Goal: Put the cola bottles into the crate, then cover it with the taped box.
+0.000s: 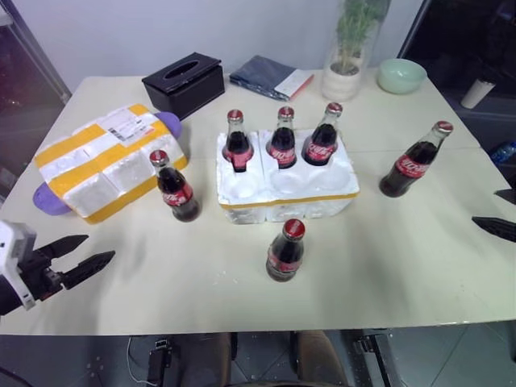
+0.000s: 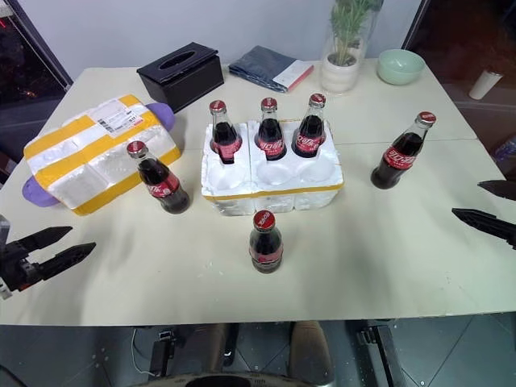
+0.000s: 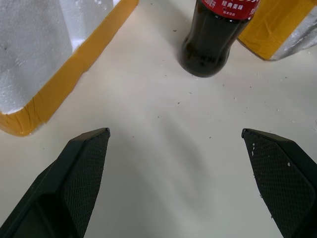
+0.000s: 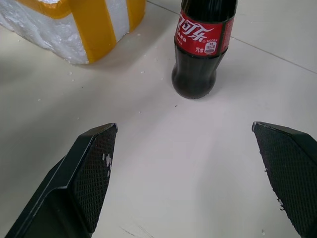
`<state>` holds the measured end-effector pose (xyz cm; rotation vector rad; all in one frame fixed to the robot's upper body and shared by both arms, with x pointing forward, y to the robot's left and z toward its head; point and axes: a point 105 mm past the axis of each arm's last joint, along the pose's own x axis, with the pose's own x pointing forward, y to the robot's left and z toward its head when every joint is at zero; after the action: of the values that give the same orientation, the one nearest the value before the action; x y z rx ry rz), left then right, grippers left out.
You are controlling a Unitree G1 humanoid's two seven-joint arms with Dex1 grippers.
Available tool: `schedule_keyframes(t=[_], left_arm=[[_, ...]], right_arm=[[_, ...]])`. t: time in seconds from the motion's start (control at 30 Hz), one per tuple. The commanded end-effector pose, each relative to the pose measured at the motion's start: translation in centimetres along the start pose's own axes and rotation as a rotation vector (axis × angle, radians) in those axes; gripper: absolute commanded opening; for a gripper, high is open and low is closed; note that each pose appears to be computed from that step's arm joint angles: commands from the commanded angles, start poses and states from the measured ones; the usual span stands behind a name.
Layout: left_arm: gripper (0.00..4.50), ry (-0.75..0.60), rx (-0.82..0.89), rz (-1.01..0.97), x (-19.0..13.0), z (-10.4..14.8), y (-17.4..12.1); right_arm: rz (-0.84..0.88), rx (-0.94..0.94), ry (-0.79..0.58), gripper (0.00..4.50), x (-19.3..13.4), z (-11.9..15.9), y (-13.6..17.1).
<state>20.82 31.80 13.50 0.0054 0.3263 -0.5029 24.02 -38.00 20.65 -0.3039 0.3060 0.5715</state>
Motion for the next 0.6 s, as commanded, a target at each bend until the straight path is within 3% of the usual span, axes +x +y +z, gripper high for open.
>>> schedule_keyframes(t=[0.03, 0.6], left_arm=[[4.47, 0.006, 0.050, 0.009, -0.5, 0.4, -0.2], [4.47, -0.027, 0.032, 0.044, -0.1, 0.5, 0.3]], right_arm=[[-0.003, -0.035, -0.018, 4.50, -0.3, 1.0, -0.2], [-0.017, -0.026, -0.027, 4.50, -0.5, 0.4, -0.3]])
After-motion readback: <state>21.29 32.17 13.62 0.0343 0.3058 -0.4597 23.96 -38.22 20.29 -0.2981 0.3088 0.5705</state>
